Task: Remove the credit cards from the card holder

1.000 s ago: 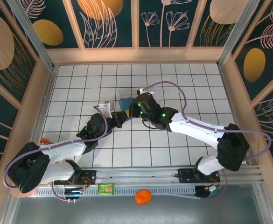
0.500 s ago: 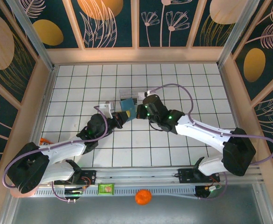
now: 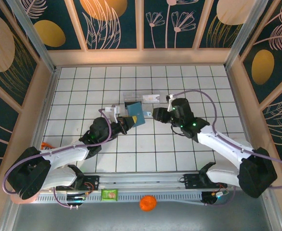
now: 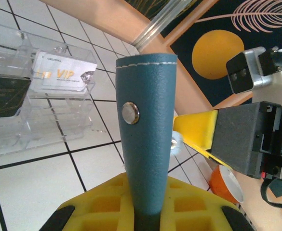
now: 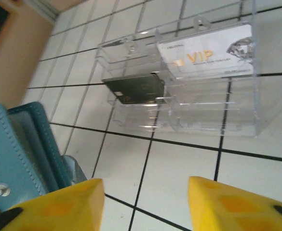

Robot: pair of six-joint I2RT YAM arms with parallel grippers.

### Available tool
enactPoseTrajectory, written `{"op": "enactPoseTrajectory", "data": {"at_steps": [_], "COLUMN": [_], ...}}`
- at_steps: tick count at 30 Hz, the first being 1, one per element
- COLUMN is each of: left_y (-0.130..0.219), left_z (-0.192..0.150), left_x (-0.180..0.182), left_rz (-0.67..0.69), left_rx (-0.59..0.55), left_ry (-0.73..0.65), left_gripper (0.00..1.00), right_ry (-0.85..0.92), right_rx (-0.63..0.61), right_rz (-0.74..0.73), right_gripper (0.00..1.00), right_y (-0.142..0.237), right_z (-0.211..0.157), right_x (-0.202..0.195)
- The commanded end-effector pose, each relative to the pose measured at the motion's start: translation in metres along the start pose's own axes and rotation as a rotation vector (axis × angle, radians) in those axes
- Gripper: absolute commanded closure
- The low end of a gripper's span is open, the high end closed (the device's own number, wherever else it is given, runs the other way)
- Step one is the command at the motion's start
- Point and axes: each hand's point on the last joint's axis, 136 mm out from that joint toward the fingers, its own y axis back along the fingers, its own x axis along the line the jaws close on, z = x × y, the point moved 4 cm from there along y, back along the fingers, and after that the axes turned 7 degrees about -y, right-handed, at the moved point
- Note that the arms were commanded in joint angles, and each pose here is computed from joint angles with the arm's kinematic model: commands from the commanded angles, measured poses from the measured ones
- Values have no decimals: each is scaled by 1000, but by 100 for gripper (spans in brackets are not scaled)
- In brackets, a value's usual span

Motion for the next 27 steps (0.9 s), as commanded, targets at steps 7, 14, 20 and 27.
{"op": "enactPoseTrajectory", "data": {"at_steps": [7,14,20,27], "left_y": [12,13,14,16], "left_z": [13,15,15,13], "left_x": [-22,-24,-24,-24], "left_rz": [-124,-133,-139,-143], "left_rx": [-68,-74,-77,-78], "left_ry": [-30,-23,-15,-11], "left_gripper": [100,100,100,100], "right_ry": [57,65,70,46], "right_rx": [-5,8,18,4], "right_rz": [458,439,393,347], "right_gripper": [41,39,32,40], "right_y": [32,25,13,4], "right_z": [-9,-12,-13,-12], "right_x": [45,52,57,52]}}
